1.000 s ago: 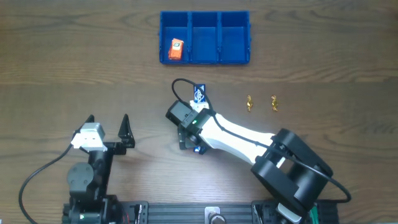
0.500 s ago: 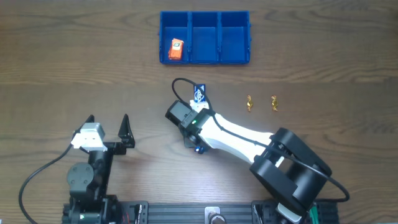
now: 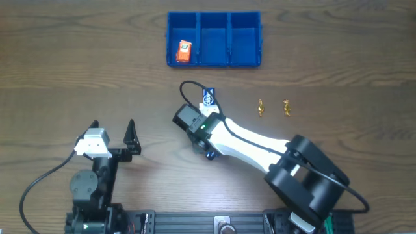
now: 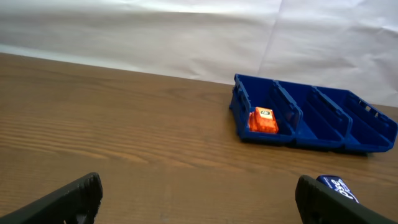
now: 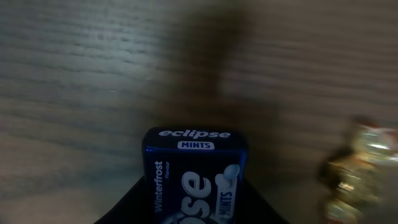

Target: Sort Candies Into Trays

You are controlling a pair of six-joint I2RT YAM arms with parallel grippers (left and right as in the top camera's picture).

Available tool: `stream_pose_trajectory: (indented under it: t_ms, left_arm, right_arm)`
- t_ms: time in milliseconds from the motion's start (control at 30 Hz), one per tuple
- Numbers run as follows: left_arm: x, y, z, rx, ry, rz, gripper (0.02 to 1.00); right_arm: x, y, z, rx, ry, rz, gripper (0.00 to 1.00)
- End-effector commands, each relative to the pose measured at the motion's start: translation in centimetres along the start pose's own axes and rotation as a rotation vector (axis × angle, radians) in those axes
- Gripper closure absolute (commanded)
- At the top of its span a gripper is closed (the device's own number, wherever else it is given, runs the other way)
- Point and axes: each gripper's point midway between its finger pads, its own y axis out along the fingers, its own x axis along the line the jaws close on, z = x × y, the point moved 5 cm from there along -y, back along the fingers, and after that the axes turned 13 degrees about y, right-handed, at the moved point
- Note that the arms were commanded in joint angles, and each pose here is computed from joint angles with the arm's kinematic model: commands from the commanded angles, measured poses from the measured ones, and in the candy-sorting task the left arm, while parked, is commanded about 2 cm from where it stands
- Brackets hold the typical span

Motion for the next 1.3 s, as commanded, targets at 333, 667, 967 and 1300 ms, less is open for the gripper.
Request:
stream_pose_trajectory:
  t_ms: [333,667,967,1300]
  left_arm:
    - [-0.4,0.1,1.3,0.047,0.012,0.025,0.02]
    - [-0.4,0.1,1.3,0.047,0.012,0.025,0.02]
    - [-0.4,0.1,1.3,0.047,0.012,0.025,0.02]
    - [-0.4,0.1,1.3,0.047,0.012,0.025,0.02]
  right_arm:
    - [0.7,-18.1,-17.9,-0.559,0.034,-0.105,0.836]
    - [2.6,-12.1,-26.8,-0.729,0.09,-0.134,0.836]
    - [3.1,-7.6,-28.6,-0.741,0.063,-0.106,0.853]
    - [2.4,-7.4,-29.5,-0.761,0.068,-0.095,0.853]
